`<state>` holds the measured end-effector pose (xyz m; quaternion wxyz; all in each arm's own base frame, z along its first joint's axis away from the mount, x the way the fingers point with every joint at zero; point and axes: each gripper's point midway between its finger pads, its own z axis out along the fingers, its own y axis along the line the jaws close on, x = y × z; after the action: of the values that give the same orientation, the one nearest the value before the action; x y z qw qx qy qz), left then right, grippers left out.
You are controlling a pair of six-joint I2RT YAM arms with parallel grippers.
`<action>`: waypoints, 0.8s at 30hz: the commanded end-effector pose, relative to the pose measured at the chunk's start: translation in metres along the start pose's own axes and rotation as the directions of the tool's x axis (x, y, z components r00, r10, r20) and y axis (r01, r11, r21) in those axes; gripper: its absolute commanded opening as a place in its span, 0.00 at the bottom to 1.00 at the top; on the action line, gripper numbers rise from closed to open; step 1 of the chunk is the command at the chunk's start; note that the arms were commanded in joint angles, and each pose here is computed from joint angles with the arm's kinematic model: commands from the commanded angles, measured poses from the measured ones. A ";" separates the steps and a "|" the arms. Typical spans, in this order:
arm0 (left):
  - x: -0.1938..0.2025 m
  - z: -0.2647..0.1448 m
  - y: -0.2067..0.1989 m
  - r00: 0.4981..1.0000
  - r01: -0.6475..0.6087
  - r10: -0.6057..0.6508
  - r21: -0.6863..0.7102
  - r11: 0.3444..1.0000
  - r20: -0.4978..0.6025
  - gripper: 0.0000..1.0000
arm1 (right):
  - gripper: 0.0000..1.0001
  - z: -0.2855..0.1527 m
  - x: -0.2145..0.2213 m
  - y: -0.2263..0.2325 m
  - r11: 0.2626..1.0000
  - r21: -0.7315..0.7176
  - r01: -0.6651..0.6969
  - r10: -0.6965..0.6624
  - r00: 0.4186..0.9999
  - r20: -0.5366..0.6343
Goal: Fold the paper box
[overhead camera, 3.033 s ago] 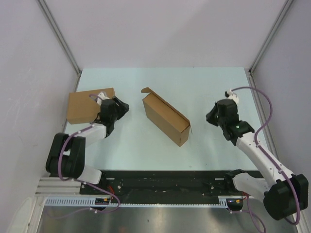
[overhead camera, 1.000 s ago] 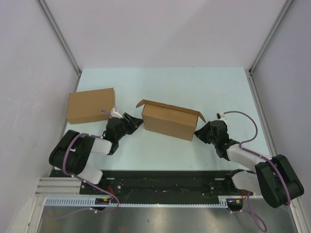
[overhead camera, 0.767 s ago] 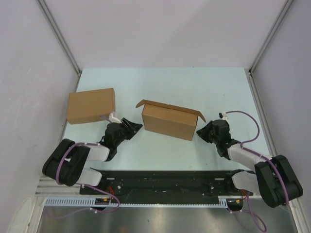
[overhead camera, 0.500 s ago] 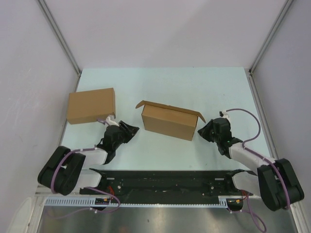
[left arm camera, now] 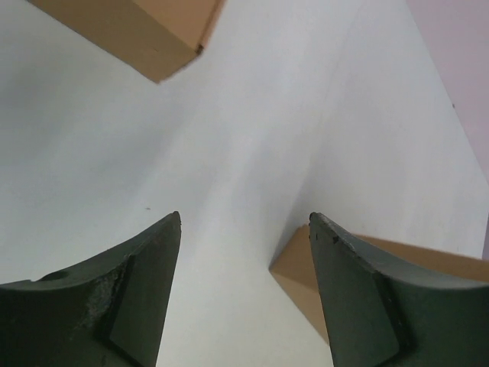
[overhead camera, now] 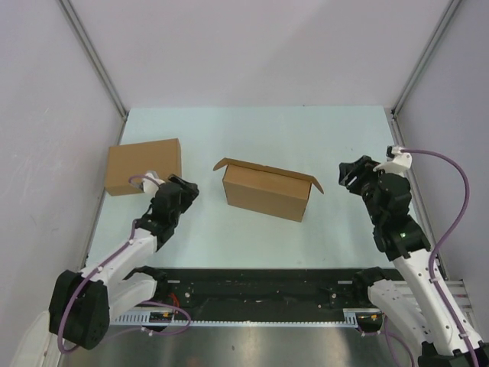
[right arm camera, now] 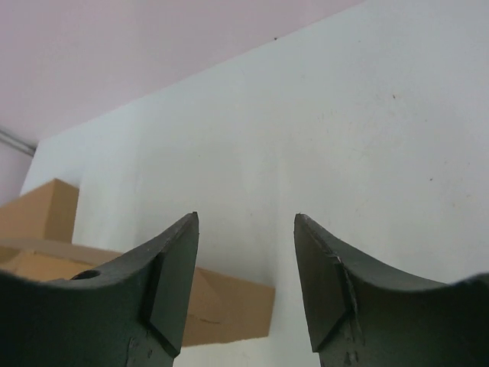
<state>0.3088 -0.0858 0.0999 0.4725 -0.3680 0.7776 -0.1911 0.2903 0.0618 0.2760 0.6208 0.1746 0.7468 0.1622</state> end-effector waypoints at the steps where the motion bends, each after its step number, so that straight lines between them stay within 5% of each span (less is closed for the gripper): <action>1: -0.032 -0.008 0.023 0.997 -0.020 0.029 -0.125 0.992 0.067 0.73 | 0.59 -0.018 0.008 0.021 0.969 -0.154 0.192 -0.208 0.974 -0.090; 5: -0.051 -0.012 0.019 0.997 -0.024 0.033 -0.115 0.993 0.075 0.73 | 0.59 -0.025 0.041 0.040 0.909 -0.314 0.274 -0.357 0.901 -0.247; 12: -0.061 -0.012 0.006 0.997 -0.043 0.048 -0.083 0.996 0.058 0.73 | 0.62 -0.044 0.056 0.067 0.829 -0.449 0.333 -0.476 0.842 -0.254; 24: -0.060 -0.009 0.004 0.997 -0.056 0.059 -0.071 0.996 0.043 0.73 | 0.59 -0.028 0.075 0.046 0.796 -0.374 0.476 -0.592 0.742 -0.315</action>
<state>0.3088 -0.0371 0.1201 0.4699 -0.3768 0.7871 -0.1331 0.2445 0.1454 0.2364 0.4820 -0.1653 0.8459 0.1578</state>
